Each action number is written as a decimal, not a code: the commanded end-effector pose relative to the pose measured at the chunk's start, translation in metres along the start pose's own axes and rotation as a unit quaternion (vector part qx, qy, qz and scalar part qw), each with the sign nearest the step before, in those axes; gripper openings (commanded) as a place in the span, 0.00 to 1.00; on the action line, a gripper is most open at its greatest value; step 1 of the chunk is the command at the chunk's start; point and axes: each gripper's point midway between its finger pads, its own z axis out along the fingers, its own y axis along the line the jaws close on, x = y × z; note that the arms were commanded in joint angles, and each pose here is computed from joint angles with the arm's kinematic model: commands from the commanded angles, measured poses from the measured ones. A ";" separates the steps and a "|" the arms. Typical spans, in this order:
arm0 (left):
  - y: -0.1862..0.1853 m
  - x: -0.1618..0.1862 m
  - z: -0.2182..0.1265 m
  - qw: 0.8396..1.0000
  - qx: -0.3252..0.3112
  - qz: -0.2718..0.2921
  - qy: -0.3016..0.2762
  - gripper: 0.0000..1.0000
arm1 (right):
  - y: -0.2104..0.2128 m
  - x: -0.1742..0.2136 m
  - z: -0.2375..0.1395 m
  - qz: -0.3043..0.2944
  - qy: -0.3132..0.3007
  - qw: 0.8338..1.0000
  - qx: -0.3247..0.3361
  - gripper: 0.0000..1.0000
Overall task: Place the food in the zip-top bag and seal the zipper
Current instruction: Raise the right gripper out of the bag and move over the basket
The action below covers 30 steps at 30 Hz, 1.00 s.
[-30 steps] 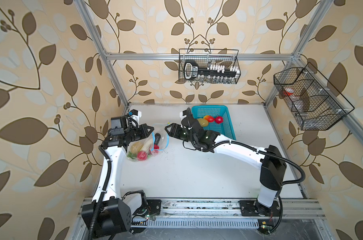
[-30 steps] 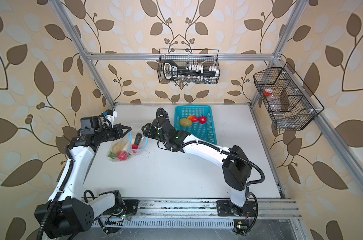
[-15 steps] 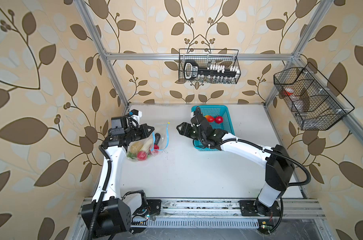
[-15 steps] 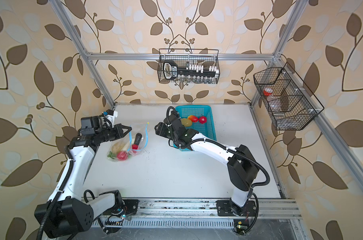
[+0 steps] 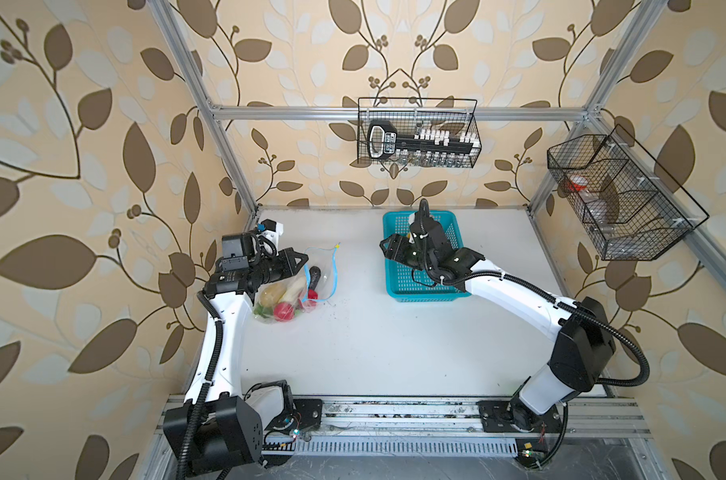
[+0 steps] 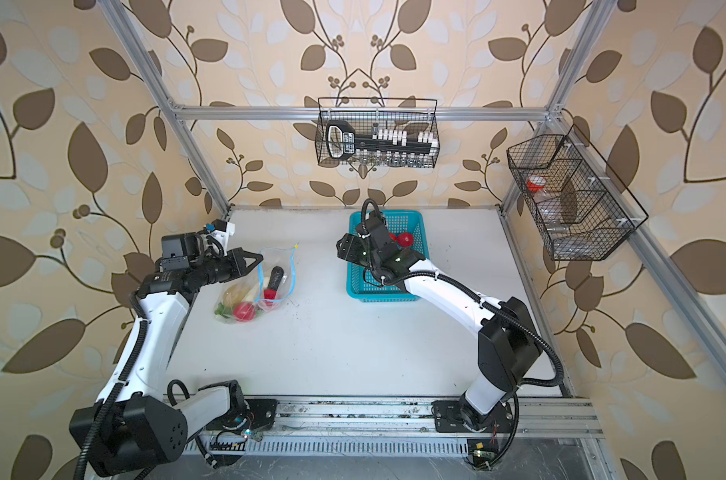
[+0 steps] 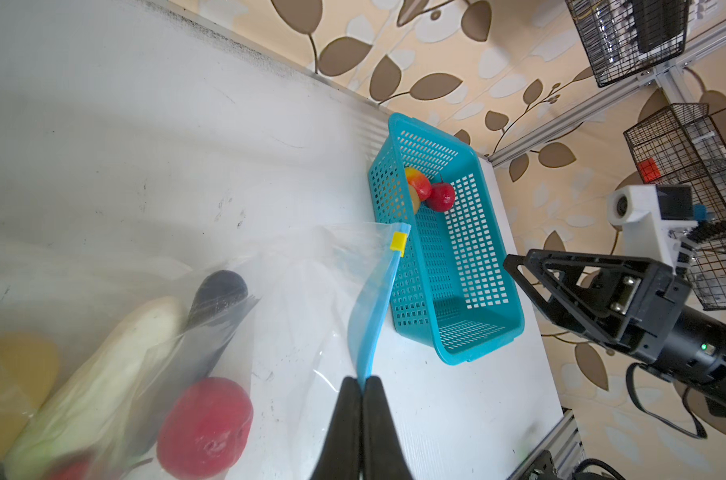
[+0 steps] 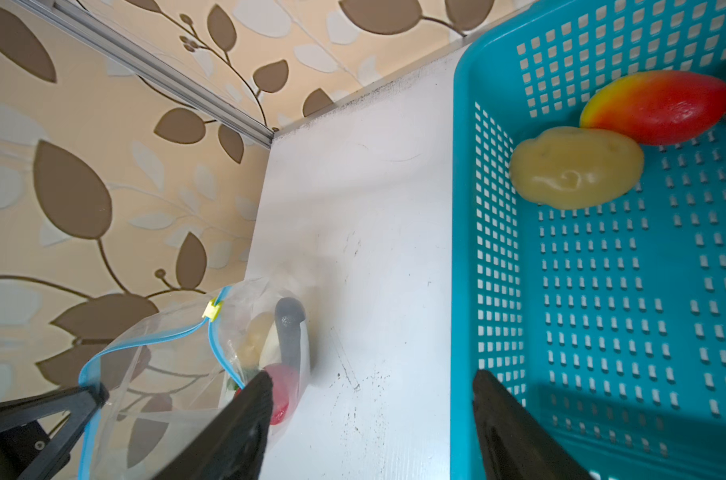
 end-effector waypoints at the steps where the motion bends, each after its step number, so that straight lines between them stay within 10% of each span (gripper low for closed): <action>1: -0.003 -0.005 -0.001 1.000 0.011 0.019 -0.010 0.00 | -0.004 -0.005 0.003 -0.021 0.012 1.000 0.011 0.77; 5: -0.003 -0.004 -0.002 1.000 0.009 0.020 -0.013 0.00 | -0.017 -0.016 0.008 -0.025 0.016 0.999 0.028 0.78; 7: -0.002 -0.005 -0.002 1.000 0.008 0.020 -0.014 0.00 | -0.025 -0.023 0.011 -0.030 0.014 0.999 0.044 1.00; 30: 0.001 -0.007 -0.006 1.000 0.006 0.020 -0.019 0.00 | -0.125 -0.076 0.016 -0.138 0.008 0.949 0.284 1.00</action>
